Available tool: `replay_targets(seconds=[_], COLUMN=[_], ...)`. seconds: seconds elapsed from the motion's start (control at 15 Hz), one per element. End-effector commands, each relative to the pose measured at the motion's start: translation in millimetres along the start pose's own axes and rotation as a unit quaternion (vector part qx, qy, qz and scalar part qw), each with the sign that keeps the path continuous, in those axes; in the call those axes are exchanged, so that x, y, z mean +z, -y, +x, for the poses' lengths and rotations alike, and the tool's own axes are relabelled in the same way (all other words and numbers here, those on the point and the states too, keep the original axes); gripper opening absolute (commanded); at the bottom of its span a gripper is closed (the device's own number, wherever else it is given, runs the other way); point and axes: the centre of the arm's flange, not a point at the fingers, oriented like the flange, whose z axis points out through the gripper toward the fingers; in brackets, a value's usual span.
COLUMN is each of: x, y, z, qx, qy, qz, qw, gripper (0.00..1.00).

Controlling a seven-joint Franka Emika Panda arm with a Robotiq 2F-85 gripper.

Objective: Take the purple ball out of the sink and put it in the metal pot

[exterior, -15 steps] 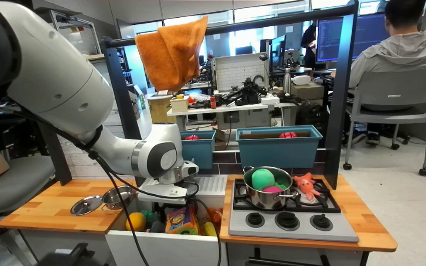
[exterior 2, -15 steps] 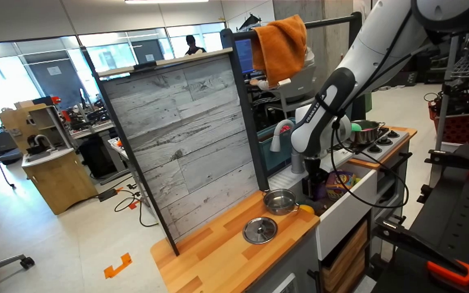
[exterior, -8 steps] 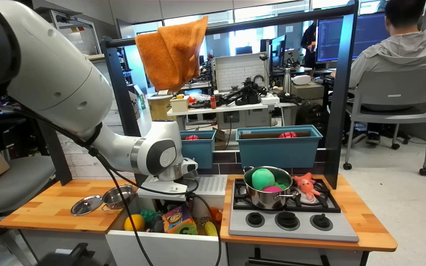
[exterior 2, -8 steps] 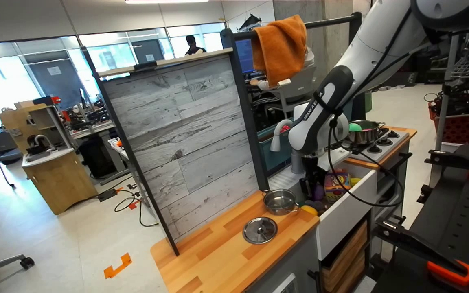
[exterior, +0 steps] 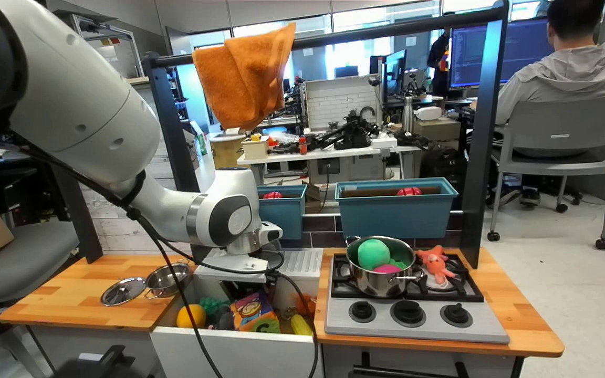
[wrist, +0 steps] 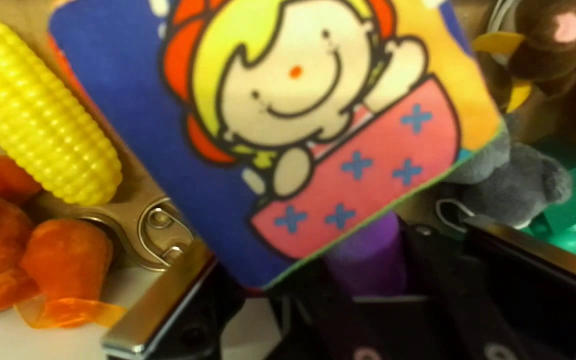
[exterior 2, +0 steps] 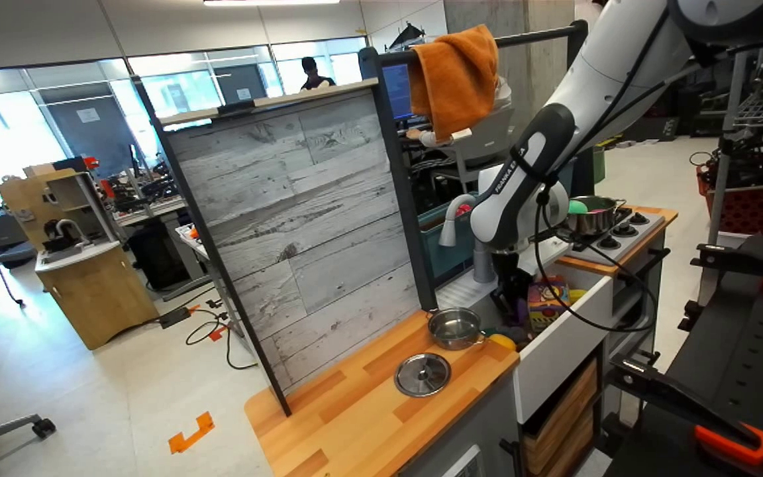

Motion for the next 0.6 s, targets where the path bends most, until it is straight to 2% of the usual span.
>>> replay_targets(seconds=[0.0,0.33,0.53], x=[-46.2,-69.0,-81.9], y=[-5.7,-31.0,-46.3], z=[-42.8,-77.6,-86.1], qx=[0.01,0.073,0.093], qy=[-0.014,-0.007,-0.033], qz=[0.024,0.064,0.085], qw=[0.9996,0.9953,0.9914], gripper=[0.06,0.06,0.06])
